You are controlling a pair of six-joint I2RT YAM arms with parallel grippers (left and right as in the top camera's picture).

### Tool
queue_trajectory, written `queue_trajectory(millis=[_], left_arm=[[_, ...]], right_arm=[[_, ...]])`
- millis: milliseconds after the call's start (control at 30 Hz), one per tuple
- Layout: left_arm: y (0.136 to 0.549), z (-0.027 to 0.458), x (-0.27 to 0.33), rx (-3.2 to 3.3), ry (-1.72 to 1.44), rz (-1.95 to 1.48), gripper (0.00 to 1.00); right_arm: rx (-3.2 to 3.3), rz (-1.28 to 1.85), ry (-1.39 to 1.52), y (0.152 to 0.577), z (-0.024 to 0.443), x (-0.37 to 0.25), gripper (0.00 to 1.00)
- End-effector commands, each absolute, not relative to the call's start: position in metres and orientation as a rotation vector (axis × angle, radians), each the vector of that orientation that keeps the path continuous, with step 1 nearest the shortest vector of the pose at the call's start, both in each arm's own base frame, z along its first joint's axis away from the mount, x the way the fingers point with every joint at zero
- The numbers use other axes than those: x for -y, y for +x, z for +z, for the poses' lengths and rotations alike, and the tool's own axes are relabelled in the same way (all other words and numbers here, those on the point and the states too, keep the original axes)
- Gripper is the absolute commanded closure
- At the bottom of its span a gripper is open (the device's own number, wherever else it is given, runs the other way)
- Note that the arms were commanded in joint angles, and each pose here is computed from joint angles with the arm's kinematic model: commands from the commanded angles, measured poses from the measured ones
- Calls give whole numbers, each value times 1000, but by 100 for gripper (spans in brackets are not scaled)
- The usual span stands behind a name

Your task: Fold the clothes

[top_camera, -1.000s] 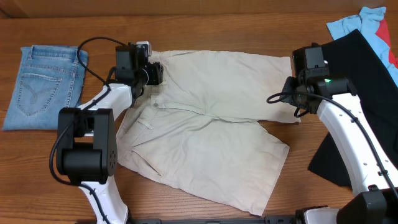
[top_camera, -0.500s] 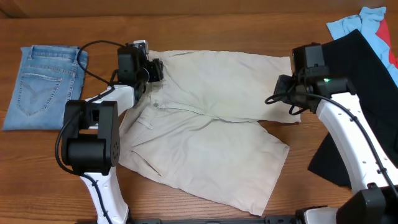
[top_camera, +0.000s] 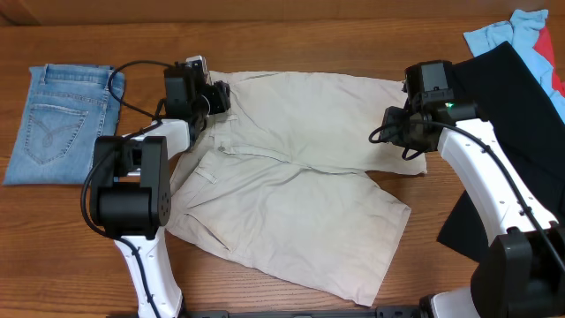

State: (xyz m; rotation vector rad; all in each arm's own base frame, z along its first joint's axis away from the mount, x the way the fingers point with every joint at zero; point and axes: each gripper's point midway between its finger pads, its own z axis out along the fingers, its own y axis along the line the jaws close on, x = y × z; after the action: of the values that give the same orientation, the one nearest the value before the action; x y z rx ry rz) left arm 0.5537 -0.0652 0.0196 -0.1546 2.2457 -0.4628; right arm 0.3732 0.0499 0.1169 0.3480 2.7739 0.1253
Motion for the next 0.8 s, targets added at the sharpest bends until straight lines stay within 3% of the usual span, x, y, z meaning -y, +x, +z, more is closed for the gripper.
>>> queue_trajectory(millis=[0,133,233,467,767], left_arm=[[563,20,78,-2244,-155,-587,46],[569,33,86,-2221,-150,-678,60],[576,53,92,-2183,-118,-766,64],[581,65,86,-2200,-148,-796,66],[560,37,86,-2339,-157,-769,63]], right_arm=[[-2771,138,330,374,117,-53,47],[-2763,141,329,376,118,-53,52],[-2750,145,328,380,116,-54,54],[-2799,130,334,385,87,-54,54],[-2874,103,343,385,53,-54,53]])
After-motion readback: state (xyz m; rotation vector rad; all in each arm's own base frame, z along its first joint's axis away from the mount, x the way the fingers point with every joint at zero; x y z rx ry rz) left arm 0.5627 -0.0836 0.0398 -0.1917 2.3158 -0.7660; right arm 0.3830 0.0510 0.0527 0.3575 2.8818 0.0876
